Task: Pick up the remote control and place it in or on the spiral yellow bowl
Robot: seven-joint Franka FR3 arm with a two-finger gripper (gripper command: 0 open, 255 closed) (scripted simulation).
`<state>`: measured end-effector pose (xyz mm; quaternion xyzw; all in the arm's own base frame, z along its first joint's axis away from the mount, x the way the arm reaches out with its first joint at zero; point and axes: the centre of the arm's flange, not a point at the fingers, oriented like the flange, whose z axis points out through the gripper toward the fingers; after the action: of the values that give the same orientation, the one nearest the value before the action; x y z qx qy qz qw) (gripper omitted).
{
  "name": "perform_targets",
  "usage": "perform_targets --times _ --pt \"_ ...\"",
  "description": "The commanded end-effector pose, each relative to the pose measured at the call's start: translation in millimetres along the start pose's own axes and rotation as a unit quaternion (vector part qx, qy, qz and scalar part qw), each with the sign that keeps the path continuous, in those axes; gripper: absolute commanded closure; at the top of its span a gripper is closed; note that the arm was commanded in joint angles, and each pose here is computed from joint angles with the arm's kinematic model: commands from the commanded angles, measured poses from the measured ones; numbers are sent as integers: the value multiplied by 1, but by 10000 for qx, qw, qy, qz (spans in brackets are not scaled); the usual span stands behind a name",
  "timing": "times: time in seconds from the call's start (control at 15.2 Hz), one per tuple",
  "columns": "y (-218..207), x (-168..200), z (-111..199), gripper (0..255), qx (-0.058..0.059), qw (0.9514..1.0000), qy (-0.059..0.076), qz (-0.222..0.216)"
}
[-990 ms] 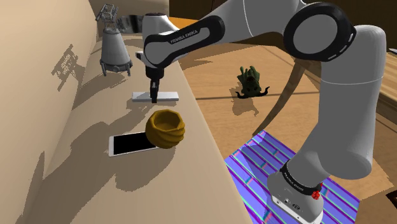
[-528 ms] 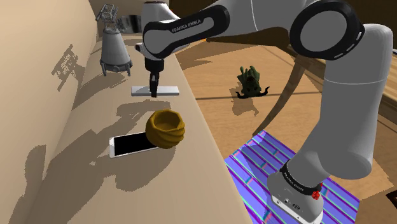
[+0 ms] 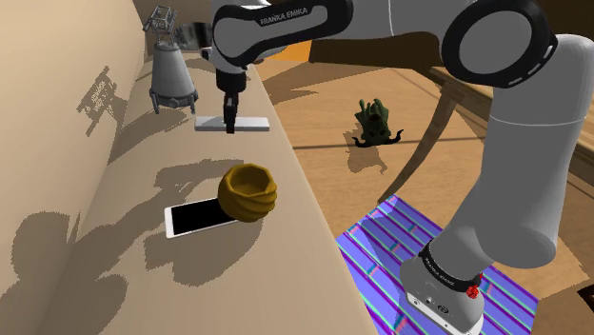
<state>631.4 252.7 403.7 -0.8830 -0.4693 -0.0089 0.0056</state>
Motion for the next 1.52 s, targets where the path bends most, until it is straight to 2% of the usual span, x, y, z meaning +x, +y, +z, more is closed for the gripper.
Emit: perform_targets --times 0.0,1.39,1.45 --pt "-1 0 -12 255 0 10000 0 0" --pt "-1 2 -121 255 0 10000 0 0" --pt "-14 -1 -121 255 0 10000 0 0"
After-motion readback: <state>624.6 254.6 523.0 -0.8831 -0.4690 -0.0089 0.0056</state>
